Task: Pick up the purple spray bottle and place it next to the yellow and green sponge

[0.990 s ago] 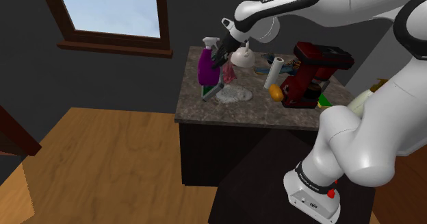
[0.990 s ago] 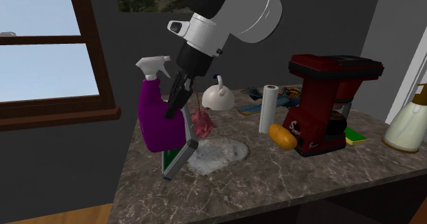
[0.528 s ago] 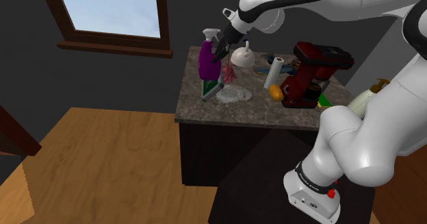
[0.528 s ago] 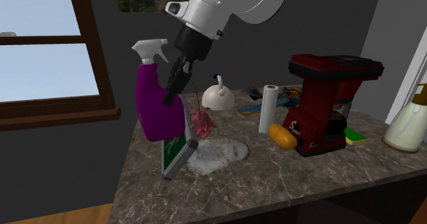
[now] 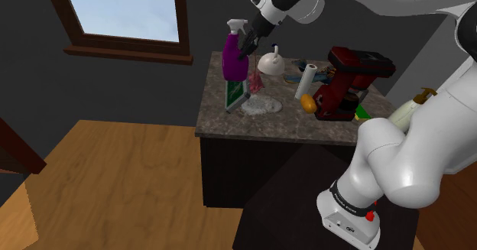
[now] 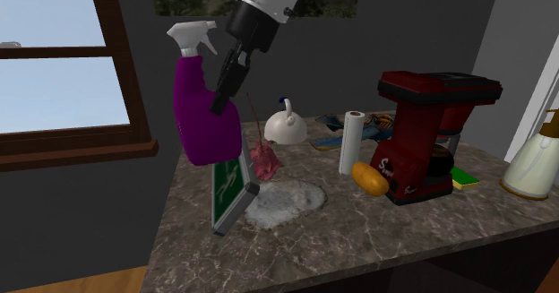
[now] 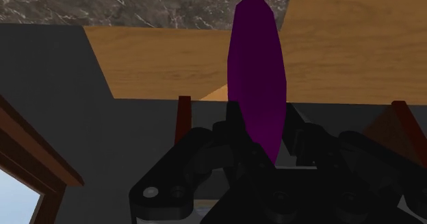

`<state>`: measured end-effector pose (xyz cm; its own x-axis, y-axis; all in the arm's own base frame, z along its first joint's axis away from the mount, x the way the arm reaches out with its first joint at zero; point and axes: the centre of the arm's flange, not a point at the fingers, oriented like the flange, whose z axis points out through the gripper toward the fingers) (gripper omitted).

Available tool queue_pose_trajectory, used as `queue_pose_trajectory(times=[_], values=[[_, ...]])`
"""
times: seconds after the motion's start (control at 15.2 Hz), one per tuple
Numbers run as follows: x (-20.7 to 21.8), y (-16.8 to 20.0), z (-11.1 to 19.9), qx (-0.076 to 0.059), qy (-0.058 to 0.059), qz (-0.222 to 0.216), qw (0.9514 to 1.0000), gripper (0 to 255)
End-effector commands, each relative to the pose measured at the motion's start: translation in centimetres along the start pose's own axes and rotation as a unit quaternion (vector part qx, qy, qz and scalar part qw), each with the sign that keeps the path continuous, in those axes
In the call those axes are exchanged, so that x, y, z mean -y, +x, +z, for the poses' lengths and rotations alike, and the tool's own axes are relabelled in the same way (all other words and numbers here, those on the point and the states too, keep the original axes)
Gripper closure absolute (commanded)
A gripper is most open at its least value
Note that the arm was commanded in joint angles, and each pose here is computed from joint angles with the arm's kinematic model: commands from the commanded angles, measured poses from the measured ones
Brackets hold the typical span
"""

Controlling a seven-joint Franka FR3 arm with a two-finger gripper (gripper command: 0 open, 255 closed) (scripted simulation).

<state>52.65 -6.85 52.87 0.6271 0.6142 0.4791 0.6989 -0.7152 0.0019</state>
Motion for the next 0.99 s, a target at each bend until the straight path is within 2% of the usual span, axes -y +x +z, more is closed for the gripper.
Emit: queue_pose_trajectory(times=[0.0, 0.92], values=[[0.0, 0.4, -0.9, 0.000, 0.000, 0.000, 1.0000, 255], [0.0, 4.0, -7.4, 0.000, 0.000, 0.000, 1.0000, 255]])
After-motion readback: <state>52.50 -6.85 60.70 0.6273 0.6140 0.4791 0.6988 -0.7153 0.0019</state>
